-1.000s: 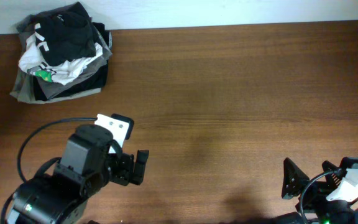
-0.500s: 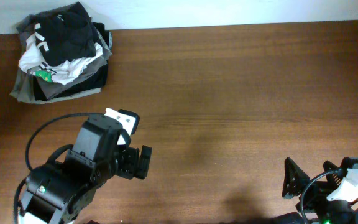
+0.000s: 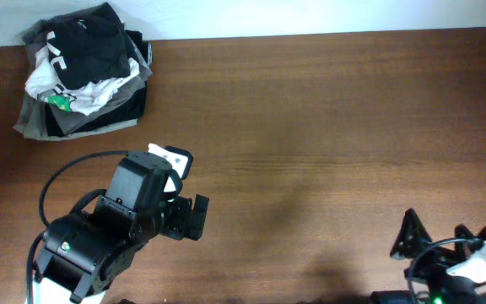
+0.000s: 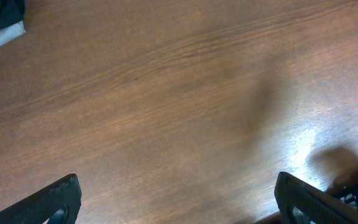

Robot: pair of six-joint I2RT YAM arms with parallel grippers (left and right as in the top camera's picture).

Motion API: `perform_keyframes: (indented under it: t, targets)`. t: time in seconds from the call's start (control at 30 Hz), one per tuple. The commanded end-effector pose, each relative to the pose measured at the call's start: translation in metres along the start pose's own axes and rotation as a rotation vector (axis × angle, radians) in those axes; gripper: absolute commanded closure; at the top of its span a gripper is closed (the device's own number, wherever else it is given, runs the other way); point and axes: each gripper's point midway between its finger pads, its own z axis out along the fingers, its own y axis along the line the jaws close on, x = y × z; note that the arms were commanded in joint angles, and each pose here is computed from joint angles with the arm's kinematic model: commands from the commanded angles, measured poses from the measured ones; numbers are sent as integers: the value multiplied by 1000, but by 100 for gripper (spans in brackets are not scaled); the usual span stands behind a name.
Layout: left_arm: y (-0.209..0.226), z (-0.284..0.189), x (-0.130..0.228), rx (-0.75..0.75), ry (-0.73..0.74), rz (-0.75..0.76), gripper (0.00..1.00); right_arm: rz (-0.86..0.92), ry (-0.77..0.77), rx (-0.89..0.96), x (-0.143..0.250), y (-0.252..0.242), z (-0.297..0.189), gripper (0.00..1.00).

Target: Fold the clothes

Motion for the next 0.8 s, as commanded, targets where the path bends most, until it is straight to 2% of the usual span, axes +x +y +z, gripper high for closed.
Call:
perform_keyframes:
  t: [0.0, 0.17, 0.43, 0.6, 0.77]
  targets:
    - [1, 1, 0, -11, 1, -7, 1, -122, -39, -72, 28, 4, 27, 1]
    - [1, 1, 0, -11, 1, -7, 1, -251, -147, -150, 45, 14, 74, 1]
    - [1, 1, 0, -11, 1, -7, 1, -246, -262, -177, 74, 9, 116, 1]
    - [1, 1, 0, -11, 1, -7, 1, -272, -216, -164, 96, 3, 126, 1]
    - [1, 1, 0, -11, 1, -7, 1, -534, -194, -261, 111, 20, 124, 1]
